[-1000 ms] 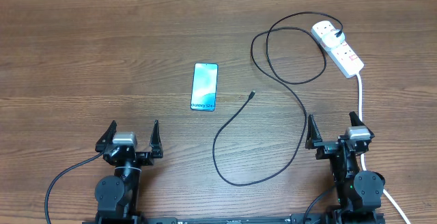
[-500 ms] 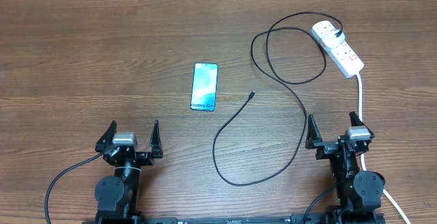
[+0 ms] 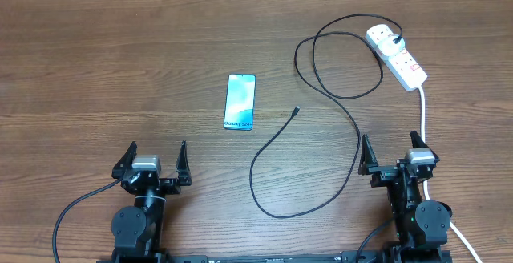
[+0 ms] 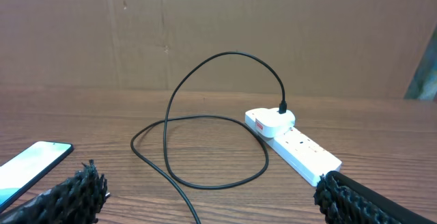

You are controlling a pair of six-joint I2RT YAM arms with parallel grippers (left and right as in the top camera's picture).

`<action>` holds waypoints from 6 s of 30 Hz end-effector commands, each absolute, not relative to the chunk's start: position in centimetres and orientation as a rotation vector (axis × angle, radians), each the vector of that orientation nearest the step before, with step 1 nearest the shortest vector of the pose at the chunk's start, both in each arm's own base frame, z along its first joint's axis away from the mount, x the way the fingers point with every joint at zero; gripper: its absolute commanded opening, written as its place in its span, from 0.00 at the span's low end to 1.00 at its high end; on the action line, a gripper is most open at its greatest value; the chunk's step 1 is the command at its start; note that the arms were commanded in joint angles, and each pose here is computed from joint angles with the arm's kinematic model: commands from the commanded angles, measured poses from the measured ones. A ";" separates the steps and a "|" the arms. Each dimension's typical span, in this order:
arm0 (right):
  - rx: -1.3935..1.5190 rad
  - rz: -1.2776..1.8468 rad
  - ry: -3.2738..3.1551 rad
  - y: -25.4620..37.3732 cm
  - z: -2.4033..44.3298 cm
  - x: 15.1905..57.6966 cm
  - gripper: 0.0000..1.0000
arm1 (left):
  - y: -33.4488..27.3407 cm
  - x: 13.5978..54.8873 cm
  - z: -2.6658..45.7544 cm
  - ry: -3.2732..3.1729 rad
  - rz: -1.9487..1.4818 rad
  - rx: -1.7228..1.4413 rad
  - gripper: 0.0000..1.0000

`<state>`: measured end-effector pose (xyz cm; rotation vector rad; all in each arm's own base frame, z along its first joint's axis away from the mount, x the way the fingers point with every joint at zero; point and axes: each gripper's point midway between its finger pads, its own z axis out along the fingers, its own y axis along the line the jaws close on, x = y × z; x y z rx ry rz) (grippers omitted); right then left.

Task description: Plug charger to phone and switch on socket

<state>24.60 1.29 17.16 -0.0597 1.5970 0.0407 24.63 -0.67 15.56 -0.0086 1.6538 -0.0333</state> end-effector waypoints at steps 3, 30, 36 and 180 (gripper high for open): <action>-0.050 0.023 1.595 0.9 17.0 24.6 1.00 | -0.5 24.6 15.6 1.645 -0.039 -0.027 0.99; -0.050 0.023 1.594 0.9 17.0 24.6 1.00 | -0.5 24.6 15.6 1.645 -0.039 -0.027 1.00; -0.050 0.023 1.594 0.9 17.0 24.6 1.00 | -0.5 24.6 15.6 1.645 -0.039 -0.027 1.00; -0.050 0.023 1.594 0.9 17.0 24.6 1.00 | -17.5 40.8 6.4 3.146 0.008 0.038 1.00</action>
